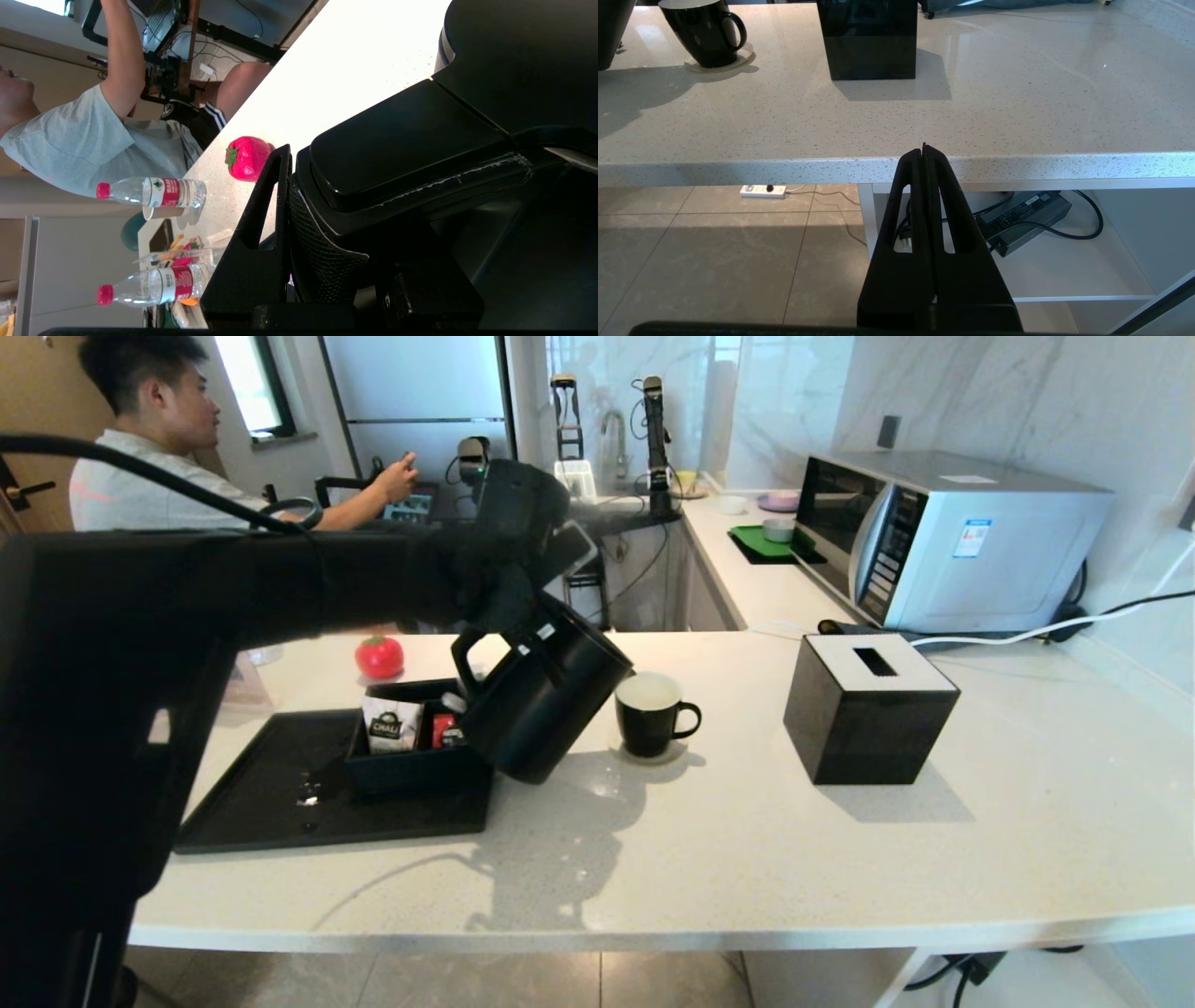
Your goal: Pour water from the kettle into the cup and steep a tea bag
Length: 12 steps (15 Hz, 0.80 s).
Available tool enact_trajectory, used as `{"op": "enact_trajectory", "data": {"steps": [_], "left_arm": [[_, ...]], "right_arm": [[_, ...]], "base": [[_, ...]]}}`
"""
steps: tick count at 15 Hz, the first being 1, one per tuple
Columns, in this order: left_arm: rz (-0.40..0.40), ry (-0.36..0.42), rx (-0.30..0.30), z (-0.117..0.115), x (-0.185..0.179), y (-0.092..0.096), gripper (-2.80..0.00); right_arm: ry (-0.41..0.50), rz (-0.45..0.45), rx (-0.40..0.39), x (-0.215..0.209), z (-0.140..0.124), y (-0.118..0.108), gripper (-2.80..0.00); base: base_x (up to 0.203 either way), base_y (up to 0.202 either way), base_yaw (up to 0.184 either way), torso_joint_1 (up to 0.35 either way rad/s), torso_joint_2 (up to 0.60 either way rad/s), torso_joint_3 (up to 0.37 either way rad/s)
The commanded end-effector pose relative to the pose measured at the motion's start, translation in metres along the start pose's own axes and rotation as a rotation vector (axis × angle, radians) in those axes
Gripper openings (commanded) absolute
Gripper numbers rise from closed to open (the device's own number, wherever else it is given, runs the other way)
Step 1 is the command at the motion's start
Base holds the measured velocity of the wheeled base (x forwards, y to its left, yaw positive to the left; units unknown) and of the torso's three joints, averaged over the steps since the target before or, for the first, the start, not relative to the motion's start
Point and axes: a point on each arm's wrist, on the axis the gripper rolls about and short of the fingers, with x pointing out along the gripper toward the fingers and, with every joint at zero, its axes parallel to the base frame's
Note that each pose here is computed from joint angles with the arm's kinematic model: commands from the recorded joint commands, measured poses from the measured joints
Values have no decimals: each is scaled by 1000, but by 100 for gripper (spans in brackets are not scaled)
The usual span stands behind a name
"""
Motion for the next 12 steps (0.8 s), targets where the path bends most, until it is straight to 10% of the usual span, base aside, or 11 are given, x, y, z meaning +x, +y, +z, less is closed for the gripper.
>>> {"op": "enact_trajectory", "data": {"steps": [1, 12], "left_arm": [[0, 5, 7, 0, 1, -1, -280], [7, -6, 60, 2, -1, 2, -280]], "right_arm": [[1, 0, 0, 0, 0, 0, -280], [2, 0, 0, 0, 0, 0, -280]], "base": [[0, 0, 0, 0, 0, 0], [0, 0, 0, 0, 0, 0]]}}
